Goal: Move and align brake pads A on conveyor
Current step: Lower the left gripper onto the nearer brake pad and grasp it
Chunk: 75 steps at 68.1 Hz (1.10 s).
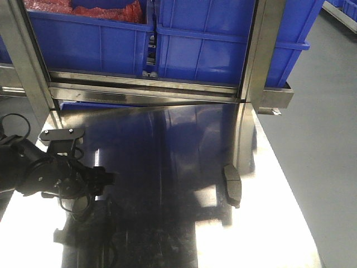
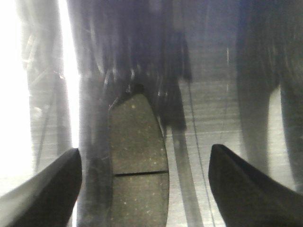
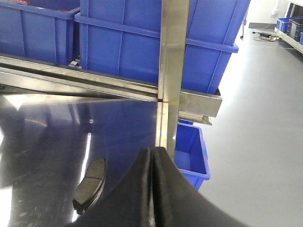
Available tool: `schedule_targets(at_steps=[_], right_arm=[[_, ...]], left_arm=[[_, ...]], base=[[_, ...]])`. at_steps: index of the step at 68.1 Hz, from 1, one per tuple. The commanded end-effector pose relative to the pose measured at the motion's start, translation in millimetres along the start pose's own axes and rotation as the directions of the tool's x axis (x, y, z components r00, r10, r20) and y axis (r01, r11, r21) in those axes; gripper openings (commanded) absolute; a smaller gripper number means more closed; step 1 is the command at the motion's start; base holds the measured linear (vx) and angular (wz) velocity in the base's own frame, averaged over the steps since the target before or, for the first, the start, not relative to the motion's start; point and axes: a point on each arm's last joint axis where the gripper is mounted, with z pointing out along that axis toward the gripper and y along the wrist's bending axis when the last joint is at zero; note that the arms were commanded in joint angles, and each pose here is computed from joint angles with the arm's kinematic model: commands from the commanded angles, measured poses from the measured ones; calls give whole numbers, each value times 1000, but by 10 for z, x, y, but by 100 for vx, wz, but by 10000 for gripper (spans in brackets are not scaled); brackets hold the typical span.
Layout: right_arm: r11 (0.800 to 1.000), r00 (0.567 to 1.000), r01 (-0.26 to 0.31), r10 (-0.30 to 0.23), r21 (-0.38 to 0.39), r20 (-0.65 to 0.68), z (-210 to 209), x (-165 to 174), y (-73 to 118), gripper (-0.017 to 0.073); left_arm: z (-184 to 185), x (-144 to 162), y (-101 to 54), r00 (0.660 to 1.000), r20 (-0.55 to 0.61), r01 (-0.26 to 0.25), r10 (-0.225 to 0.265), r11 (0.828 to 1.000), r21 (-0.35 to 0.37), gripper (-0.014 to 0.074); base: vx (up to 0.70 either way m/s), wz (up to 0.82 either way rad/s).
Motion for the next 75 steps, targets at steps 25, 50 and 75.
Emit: schedule_targets(at_steps=[25,50,75], right_arm=[[1000,995,11,-11,4,95,-20,-152,-5,-3],[1000,995,11,-11,4,95,-20,-152,-5,-3],[1000,995,11,-11,4,95,-20,-152,-5,-3]], left_arm=[[-22,-52,-55,1000,9,7,-7,1000,7,511],[-22,-34,-40,1000,-11,7,-7,1000,-9,327],[-22,-33,-38,1000,-12,4,-4,1000,-11,134]], base=[[0,0],[0,0],[0,0]])
